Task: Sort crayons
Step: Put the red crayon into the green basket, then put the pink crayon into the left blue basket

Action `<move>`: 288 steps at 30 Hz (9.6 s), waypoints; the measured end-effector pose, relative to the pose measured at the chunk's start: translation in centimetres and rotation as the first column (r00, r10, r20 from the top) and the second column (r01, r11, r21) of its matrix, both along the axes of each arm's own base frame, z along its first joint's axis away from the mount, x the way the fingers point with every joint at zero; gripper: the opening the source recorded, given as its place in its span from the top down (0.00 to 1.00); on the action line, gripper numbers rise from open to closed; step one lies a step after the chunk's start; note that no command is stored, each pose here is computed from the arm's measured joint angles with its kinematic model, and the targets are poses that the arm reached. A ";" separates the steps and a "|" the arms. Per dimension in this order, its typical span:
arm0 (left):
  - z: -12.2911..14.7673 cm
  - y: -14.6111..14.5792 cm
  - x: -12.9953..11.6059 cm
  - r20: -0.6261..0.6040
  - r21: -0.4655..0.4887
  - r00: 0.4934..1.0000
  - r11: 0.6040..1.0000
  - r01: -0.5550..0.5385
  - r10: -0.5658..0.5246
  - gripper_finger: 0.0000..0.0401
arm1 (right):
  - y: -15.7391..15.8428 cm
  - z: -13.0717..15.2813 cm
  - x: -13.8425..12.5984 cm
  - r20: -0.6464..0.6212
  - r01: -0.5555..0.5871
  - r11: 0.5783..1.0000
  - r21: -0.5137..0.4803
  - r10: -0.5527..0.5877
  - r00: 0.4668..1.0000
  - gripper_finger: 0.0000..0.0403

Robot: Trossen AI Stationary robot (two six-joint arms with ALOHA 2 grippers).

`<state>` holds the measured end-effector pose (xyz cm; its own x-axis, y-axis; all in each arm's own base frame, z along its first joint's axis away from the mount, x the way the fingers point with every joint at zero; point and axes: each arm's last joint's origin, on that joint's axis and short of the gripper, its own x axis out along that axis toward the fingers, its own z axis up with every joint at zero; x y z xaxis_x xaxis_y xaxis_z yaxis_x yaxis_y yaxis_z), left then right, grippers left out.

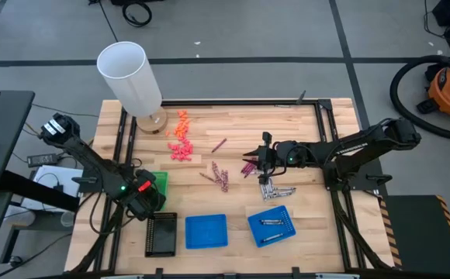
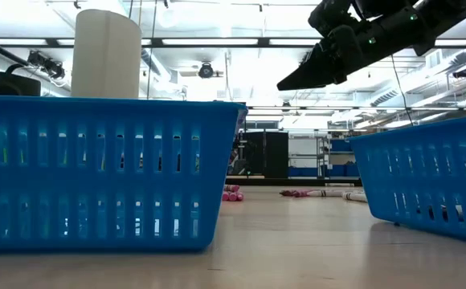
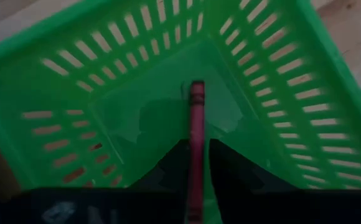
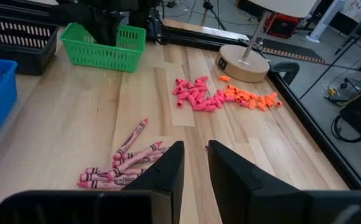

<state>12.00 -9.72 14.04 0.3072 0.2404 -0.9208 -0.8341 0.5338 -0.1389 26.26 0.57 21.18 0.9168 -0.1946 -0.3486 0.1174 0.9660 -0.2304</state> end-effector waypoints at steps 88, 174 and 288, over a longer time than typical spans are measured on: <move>-2.0 21.8 22.7 0.020 0.202 0.866 0.850 0.486 -0.499 0.97 | 1.1 -1.8 0.2 -0.093 0.067 0.998 -0.007 -0.068 0.993 0.79; 3.3 0.4 -2.1 0.134 0.147 0.963 0.966 0.213 -0.233 0.95 | -7.7 -0.9 -0.2 0.013 0.271 0.957 0.108 -0.274 0.962 0.79; -2.5 10.3 15.5 0.048 0.208 0.567 0.563 0.800 -0.822 0.97 | 0.4 -0.2 1.0 0.066 -0.085 0.996 -0.001 0.085 0.994 0.79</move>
